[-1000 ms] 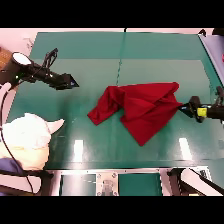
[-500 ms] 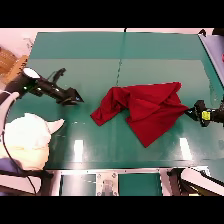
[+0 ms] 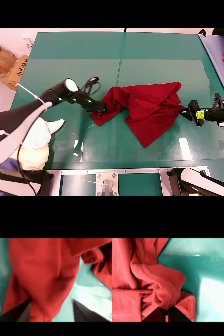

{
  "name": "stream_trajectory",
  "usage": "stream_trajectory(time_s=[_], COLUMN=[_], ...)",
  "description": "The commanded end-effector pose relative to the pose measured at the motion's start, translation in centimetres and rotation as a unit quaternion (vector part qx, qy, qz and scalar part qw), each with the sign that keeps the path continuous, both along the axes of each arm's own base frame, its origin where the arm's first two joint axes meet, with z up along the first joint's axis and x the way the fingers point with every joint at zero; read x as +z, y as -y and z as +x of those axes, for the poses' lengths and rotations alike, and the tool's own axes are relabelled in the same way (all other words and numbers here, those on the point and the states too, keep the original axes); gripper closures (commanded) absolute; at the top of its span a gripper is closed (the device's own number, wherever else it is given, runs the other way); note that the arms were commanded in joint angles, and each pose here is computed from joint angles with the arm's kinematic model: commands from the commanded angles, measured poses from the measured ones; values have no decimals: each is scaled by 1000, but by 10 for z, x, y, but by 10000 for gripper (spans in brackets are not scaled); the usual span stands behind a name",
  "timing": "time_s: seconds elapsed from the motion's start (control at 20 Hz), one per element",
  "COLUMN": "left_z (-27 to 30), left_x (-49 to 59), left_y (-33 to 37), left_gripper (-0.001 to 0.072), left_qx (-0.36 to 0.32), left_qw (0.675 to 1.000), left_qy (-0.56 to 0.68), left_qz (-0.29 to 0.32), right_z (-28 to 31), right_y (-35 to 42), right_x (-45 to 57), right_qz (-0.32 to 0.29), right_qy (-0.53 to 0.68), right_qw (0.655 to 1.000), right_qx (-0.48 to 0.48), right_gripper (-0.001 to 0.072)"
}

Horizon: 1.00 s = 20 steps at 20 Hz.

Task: Fold the shirts.

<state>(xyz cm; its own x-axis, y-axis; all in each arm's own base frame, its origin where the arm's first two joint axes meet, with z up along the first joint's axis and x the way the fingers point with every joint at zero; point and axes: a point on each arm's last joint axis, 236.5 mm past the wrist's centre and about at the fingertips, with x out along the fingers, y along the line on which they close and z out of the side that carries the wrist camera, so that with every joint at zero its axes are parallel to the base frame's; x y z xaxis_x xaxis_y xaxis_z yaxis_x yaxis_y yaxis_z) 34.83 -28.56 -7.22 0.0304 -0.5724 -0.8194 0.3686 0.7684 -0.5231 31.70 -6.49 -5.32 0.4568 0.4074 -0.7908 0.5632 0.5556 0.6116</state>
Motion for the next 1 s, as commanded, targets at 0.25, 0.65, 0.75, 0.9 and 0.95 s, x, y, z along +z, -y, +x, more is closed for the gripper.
stream_trajectory(time_s=[0.25, 0.65, 0.75, 0.9, 0.95], left_z=[-11, 44, 50, 61, 59], left_x=[-10, 110, 147, 200, 210], left_y=[16, -35, -76, -142, -157], left_gripper=[688, 689, 689, 689, 689], left_qx=[-30, 12, 45, 106, 113], left_qw=[999, 994, 990, 976, 973], left_qy=[5, 101, 127, 187, 197], left_qz=[37, 34, 36, 38, 42], right_z=[0, -5, -4, 2, 3], right_y=[-2, -11, -11, -14, -15], right_x=[0, 16, 37, 84, 104], right_qz=[-2, 1, -15, -38, -47], right_qy=[1, 12, 36, 99, 121], right_qw=[1000, 1000, 999, 994, 991], right_qx=[6, 22, 20, 7, 1], right_gripper=[694, 696, 696, 696, 696])
